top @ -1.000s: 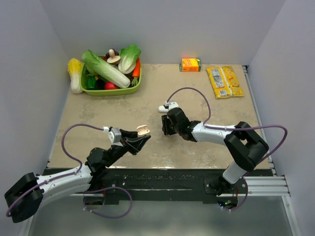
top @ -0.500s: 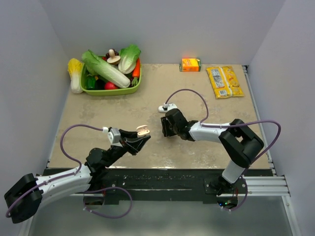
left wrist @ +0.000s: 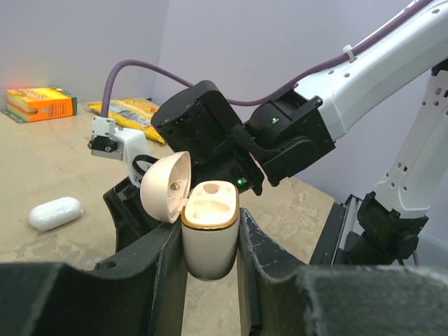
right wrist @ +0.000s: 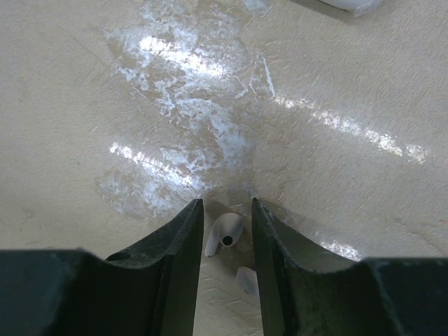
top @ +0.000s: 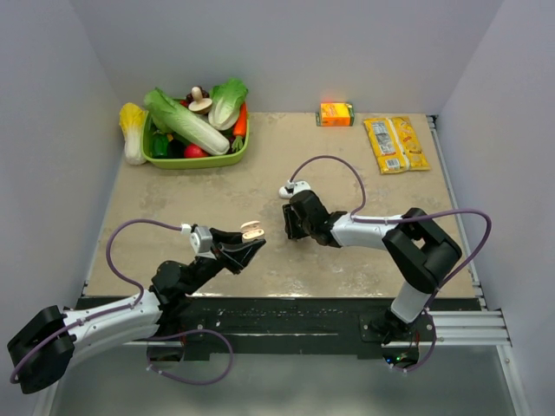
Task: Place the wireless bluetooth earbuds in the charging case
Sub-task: Pick up the earbud from the center of the board.
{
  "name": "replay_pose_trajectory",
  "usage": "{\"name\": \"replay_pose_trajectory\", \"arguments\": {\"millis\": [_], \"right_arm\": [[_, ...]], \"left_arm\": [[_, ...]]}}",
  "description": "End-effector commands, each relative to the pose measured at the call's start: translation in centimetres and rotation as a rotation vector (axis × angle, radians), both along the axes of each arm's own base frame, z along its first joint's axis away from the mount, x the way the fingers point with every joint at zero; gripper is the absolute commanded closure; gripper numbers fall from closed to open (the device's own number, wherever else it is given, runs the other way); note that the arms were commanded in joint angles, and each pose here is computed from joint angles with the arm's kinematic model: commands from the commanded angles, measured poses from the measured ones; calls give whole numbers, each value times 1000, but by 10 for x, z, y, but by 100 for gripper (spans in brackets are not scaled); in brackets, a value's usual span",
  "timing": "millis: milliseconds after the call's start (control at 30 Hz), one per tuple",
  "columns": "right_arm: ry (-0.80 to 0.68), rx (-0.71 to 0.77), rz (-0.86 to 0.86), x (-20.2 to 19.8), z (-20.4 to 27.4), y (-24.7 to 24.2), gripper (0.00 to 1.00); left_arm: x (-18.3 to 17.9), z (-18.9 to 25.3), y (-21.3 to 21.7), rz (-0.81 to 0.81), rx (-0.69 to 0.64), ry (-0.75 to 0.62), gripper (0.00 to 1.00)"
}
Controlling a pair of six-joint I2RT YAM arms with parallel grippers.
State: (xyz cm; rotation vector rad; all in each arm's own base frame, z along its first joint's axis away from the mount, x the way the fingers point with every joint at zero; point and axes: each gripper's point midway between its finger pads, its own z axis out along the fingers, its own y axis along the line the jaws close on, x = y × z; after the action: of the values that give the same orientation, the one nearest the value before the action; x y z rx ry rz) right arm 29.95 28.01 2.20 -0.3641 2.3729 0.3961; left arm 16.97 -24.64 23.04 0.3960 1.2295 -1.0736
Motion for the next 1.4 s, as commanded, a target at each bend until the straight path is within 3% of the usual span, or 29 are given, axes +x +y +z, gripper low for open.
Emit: {"name": "replay_pose_trajectory", "arguments": {"millis": [0, 567, 900, 1033, 1167, 1367], "right_arm": [[5, -88, -22, -6, -8, -14, 62], [-3, -192, -18, -18, -18, -16, 66], [10, -208, -10, -21, -25, -13, 77], [3, -187, -22, -22, -20, -13, 91], [-48, -96, -20, -19, 14, -5, 100], [-190, 94, 4, -15, 99, 8, 100]], "left_arm": [[-11, -57, 11, -12, 71, 65, 100], [-14, -59, 11, -22, 63, 68, 100], [-15, -60, 13, -22, 56, 70, 100], [-16, -59, 14, -22, 54, 68, 100], [-15, -57, 14, -20, 48, 62, 100], [-12, -46, 12, -13, 44, 42, 100]]}}
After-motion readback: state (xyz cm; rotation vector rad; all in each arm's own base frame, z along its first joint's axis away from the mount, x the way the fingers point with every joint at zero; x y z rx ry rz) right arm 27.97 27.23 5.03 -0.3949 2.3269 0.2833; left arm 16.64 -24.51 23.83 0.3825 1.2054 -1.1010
